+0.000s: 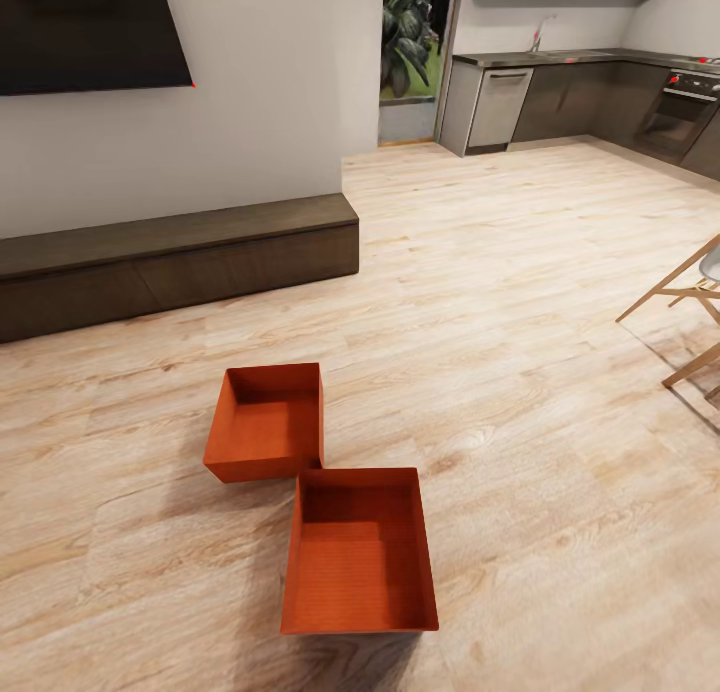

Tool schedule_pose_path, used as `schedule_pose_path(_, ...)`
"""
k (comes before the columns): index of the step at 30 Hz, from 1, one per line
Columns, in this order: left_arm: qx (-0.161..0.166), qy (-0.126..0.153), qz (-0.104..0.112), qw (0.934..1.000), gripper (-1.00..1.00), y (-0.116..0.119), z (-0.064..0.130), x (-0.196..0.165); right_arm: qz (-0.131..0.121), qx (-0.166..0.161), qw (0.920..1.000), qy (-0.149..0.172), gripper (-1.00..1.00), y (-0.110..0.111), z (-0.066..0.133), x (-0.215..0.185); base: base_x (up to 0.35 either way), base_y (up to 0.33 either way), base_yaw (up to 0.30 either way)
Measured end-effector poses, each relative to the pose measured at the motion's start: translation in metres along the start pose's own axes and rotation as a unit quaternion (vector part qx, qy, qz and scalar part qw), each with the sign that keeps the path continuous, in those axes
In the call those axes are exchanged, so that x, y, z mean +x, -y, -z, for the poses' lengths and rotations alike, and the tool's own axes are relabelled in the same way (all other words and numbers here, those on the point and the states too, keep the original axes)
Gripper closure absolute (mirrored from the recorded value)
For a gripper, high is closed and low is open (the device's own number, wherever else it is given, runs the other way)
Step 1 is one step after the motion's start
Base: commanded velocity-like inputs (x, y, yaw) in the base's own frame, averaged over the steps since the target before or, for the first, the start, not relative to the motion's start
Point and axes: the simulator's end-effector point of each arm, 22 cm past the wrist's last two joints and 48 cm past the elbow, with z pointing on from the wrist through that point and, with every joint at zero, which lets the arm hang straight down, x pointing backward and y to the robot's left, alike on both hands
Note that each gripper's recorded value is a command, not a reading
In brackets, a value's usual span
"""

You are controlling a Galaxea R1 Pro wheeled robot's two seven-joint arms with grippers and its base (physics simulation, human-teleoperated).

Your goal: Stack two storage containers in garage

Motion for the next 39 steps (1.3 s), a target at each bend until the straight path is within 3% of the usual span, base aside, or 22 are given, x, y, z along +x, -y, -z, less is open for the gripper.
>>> schedule_pose_path(6,-0.027,0.000,0.015,0.9995,-1.00,-0.047,-0.001,-0.041,-0.023,0.011,0.9989,0.039,-1.00,0.014,-0.007,-0.062,0.000,0.000,0.000)
schedule_pose_path(7,-0.029,0.010,0.020,0.9993,-1.00,-0.052,-0.001,-0.061,-0.027,0.011,0.9983,0.050,-1.00,0.014,-0.007,-0.077,0.000,0.000,0.000)
schedule_pose_path(8,-0.031,0.030,0.032,0.9985,-1.00,-0.055,-0.002,-0.104,-0.037,0.009,0.9962,0.079,-1.00,0.011,-0.006,-0.118,0.000,0.000,0.000)
schedule_pose_path(9,-0.027,0.075,0.043,0.9959,-1.00,-0.041,0.001,-0.180,-0.045,0.006,0.9938,0.101,-1.00,0.008,-0.004,-0.152,0.000,0.000,0.000)
schedule_pose_path(11,-0.039,0.100,0.053,0.9928,-1.00,-0.038,0.006,-0.224,-0.055,0.000,0.9913,0.119,-1.00,0.000,0.001,-0.181,0.000,0.000,0.000)
schedule_pose_path(12,-0.047,0.121,0.062,0.9896,-1.00,-0.034,0.013,-0.261,-0.060,-0.008,0.9897,0.130,-1.00,-0.010,0.005,-0.199,0.000,0.000,0.000)
schedule_pose_path(14,-0.062,0.166,0.081,0.9808,-1.00,-0.008,0.038,-0.347,-0.072,-0.044,0.9846,0.153,-1.00,-0.063,0.023,-0.240,0.000,0.000,0.000)
schedule_pose_path(17,-0.043,0.169,0.080,0.9814,-1.00,0.043,0.053,-0.384,-0.078,-0.076,0.9808,0.161,-1.00,-0.110,0.039,-0.257,0.000,0.000,0.000)
schedule_pose_path(20,0.003,0.170,0.064,0.9834,-1.00,0.123,0.066,-0.393,-0.081,-0.099,0.9780,0.165,-1.00,-0.142,0.052,-0.262,0.000,0.000,0.000)
schedule_pose_path(21,0.017,0.169,0.044,0.9845,-1.00,0.153,0.069,-0.388,-0.083,-0.102,0.9771,0.167,-1.00,-0.146,0.054,-0.264,0.000,0.000,0.000)
schedule_pose_path(23,0.025,0.181,0.017,0.9831,-1.00,0.178,0.074,-0.388,-0.085,-0.104,0.9760,0.171,-1.00,-0.149,0.056,-0.266,0.000,0.000,0.000)
schedule_pose_path(25,0.027,0.218,-0.011,0.9754,-1.00,0.195,0.081,-0.395,-0.089,-0.107,0.9718,0.190,-1.00,-0.153,0.061,-0.274,0.000,0.000,0.000)
schedule_pose_path(27,0.024,0.222,-0.018,0.9746,-1.00,0.194,0.078,-0.392,-0.086,-0.112,0.9703,0.197,-1.00,-0.159,0.065,-0.278,0.000,0.000,0.000)
schedule_pose_path(31,0.021,0.231,-0.029,0.9724,-1.00,0.191,0.079,-0.395,-0.085,-0.143,0.9644,0.206,-1.00,-0.203,0.086,-0.285,0.000,0.000,0.000)
schedule_pose_path(35,0.016,0.246,-0.060,0.9673,-1.00,0.194,0.083,-0.402,-0.087,-0.150,0.9626,0.209,-1.00,-0.209,0.090,-0.287,0.000,0.000,0.000)
schedule_pose_path(39,0.016,0.252,-0.070,0.9651,-1.00,0.198,0.085,-0.404,-0.087,-0.152,0.9620,0.209,-1.00,-0.210,0.090,-0.287,0.000,0.000,0.000)
